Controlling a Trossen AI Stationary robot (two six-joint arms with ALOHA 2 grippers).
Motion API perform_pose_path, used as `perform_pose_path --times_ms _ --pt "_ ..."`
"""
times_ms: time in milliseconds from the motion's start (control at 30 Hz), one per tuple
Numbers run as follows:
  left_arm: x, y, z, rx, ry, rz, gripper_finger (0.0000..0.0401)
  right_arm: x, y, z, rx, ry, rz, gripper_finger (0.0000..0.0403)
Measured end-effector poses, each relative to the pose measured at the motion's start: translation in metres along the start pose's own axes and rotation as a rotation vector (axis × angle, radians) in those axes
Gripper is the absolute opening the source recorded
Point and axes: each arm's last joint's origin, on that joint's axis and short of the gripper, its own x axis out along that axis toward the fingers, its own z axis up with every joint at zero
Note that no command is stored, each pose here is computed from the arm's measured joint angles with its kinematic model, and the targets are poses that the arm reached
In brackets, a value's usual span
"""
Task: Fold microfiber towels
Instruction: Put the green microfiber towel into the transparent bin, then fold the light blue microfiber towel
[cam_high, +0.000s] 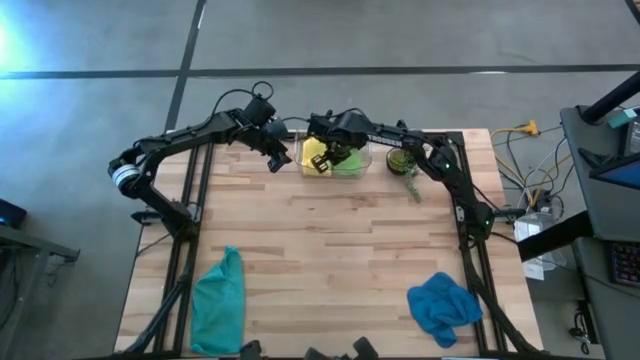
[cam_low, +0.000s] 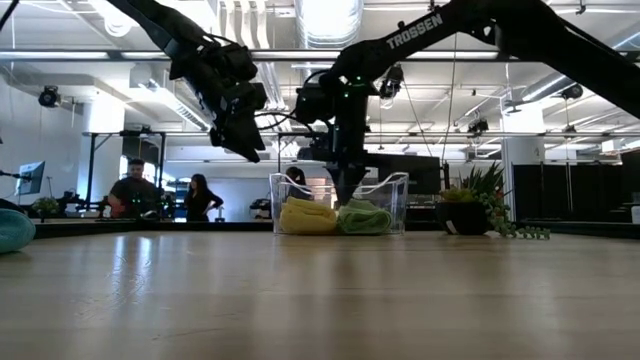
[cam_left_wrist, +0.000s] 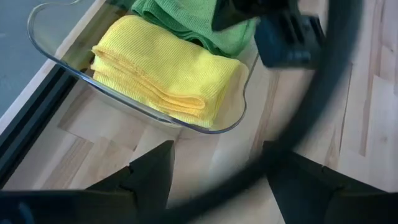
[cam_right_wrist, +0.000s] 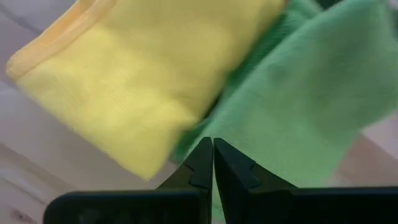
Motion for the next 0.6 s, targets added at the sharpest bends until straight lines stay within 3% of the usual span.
perform_pose_path --times_ms 167,267,433,600 --pt "0.000 0.000 0.000 0.000 0.000 0.000 0.0228 0.010 0.002 0.000 -0.004 0.006 -0.011 0.0009" --pt "0.000 0.000 0.000 -0.002 0.004 -0.001 0.0228 -0.009 -0.004 0.002 0.000 -0.014 -0.041 0.0009" --pt "-0.005 -0.002 -0.003 -0.021 0.031 -0.005 0.0228 -0.100 -0.020 -0.004 -0.049 -0.205 -0.054 0.0009" --pt "-0.008 -0.005 -0.009 -0.058 0.085 -0.015 0.0228 -0.188 -0.044 -0.032 -0.175 -0.384 -0.007 0.0009"
